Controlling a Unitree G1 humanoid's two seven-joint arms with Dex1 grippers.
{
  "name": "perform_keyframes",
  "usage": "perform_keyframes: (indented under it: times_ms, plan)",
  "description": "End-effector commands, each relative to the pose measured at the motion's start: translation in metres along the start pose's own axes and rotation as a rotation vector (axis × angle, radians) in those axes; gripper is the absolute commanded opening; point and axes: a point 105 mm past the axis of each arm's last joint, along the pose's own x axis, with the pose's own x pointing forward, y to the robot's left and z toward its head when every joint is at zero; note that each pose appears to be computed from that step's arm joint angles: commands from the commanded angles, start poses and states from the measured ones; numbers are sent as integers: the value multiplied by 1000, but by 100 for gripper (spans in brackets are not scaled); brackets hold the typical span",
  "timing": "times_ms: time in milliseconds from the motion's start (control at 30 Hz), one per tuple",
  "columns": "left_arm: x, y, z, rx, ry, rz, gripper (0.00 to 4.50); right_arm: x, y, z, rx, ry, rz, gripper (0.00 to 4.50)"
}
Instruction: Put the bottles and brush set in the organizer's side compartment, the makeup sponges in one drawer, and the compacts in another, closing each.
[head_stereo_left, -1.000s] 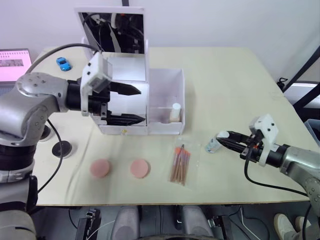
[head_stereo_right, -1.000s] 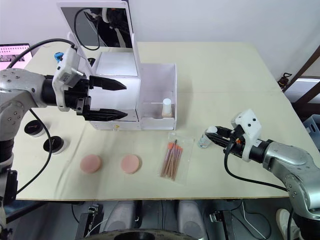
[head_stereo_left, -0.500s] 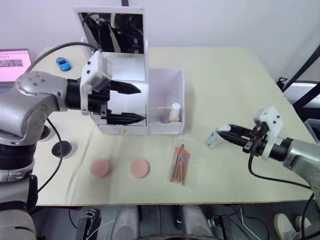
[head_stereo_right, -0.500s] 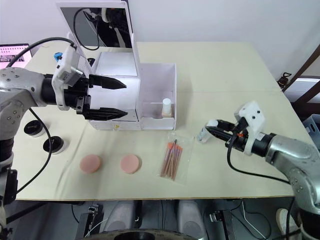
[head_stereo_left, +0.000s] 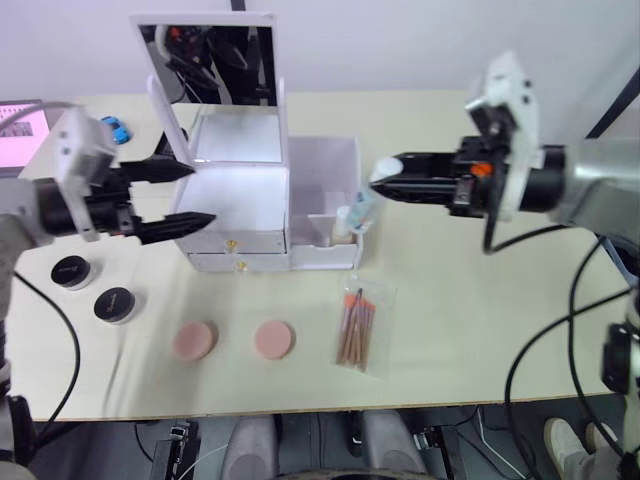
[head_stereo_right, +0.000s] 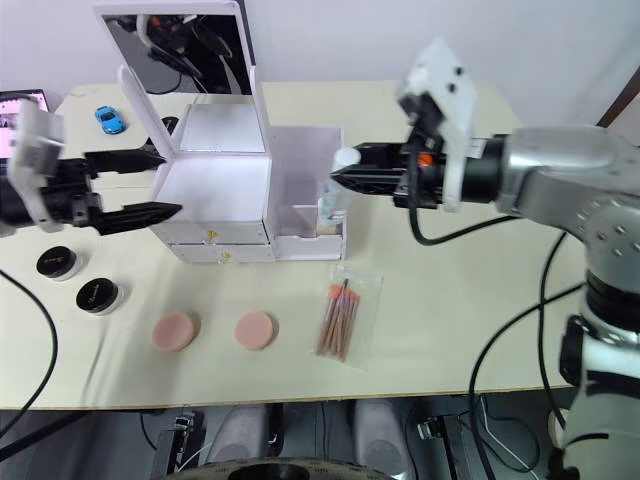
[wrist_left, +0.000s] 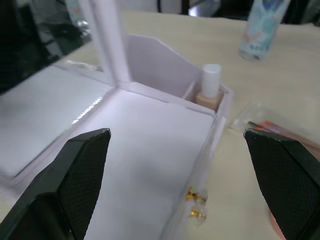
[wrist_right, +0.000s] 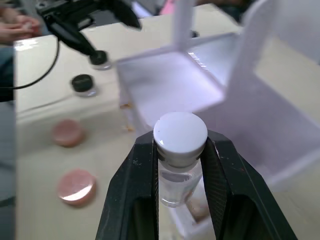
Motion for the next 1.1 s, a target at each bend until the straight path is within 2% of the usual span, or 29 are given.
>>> perform_keyframes:
  times_ms: [33,233,367,467,933,1100]
  plan:
    - [-11,-12,10,34,-17,28,450,8,-7,10,-38,1,3,67]
    - [-16,-40,7,-32,-55,54,450,33,-26,6,-48,51,24,67]
    - [-19,-46,13,-41,-94,95,450,47,-33,-1,-79,79,29,67]
    - [-19,-54,13,-53,-88,98,450,60,-39,-7,-106,95,24,67]
    - [-17,-62,9,-71,-59,132,450,101,-39,-23,-137,119,61,67]
    - [-16,-61,7,-55,-27,130,450,108,-29,-42,-121,154,95,67]
